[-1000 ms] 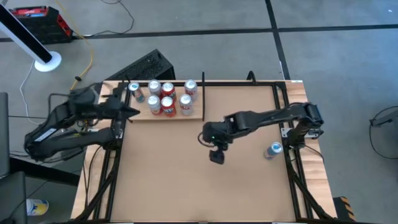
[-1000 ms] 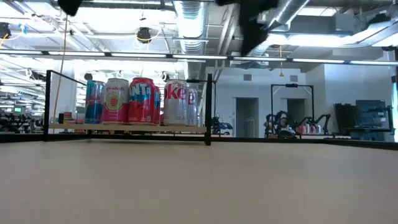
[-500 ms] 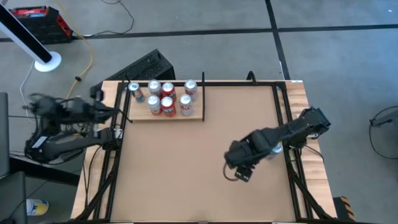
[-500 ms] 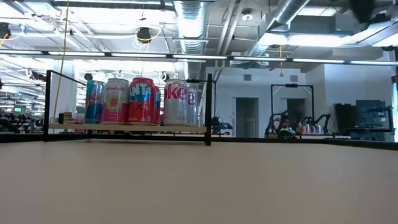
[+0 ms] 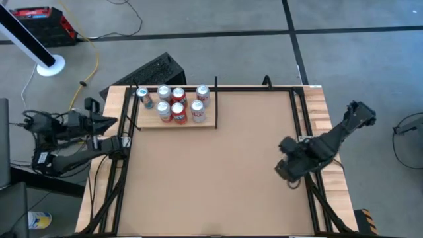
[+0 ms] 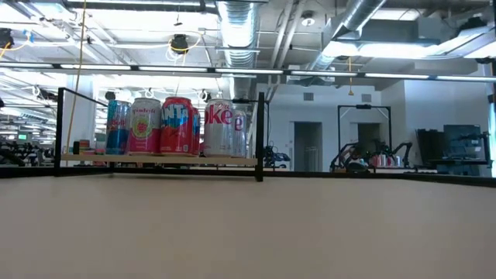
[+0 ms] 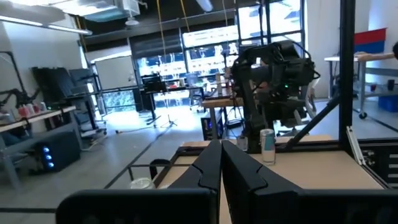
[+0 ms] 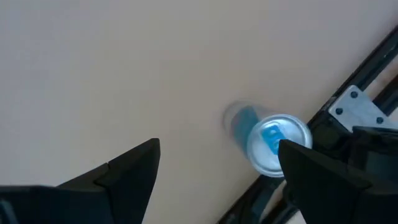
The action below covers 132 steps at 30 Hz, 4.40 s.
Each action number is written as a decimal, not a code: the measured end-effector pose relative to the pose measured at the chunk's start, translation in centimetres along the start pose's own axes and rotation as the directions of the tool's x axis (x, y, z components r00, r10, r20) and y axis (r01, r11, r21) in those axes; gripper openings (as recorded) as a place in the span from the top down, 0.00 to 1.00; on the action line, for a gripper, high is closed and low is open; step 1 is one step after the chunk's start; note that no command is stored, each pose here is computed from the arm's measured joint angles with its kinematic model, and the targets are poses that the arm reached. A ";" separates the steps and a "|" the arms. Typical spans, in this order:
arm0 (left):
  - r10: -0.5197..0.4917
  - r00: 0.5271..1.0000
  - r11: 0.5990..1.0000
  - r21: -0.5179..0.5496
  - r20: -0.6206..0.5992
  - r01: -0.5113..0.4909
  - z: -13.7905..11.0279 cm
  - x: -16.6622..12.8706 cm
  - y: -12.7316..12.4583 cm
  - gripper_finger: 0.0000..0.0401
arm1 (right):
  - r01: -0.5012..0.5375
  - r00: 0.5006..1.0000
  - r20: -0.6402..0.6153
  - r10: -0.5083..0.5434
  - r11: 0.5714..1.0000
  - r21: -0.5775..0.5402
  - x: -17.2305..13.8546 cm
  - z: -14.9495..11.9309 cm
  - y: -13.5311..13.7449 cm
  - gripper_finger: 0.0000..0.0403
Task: Place canned beverage on shelf
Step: Put the blue soda can on the shelf aligned with the other blue soda can
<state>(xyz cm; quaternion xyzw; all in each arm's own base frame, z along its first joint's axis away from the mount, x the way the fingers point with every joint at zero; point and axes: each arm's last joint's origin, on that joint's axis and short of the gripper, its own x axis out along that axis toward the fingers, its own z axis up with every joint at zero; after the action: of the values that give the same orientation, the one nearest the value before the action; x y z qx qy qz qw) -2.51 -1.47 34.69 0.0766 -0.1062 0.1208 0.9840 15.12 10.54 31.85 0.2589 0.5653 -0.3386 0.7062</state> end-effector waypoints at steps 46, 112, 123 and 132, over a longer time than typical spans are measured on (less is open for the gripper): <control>-0.558 0.812 0.811 -0.320 -0.172 0.490 -20.5 8.4 -4.4 1.00 | -0.055 0.992 0.116 0.043 0.993 0.103 0.1 -3.5 -0.4 0.13; -0.318 0.910 0.948 -0.114 -0.266 0.298 -20.5 7.9 -6.2 1.00 | -0.192 0.918 0.371 0.143 0.977 0.098 2.6 -2.1 -0.8 0.71; -0.318 0.910 0.948 -0.113 -0.265 0.298 -20.5 7.9 -6.2 1.00 | -0.141 0.910 0.398 0.120 0.990 0.024 2.7 1.4 -0.2 0.95; -0.318 0.910 0.948 -0.113 -0.265 0.298 -20.5 7.9 -6.2 1.00 | -0.233 0.917 0.293 0.269 0.960 -0.152 5.7 1.6 1.6 0.50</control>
<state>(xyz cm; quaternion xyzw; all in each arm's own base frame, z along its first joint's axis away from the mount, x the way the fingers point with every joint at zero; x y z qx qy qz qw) 10.43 -2.08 15.87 0.0398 0.0433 -0.0301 0.9978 18.10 9.27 26.65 0.2321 0.4273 -0.2487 0.8377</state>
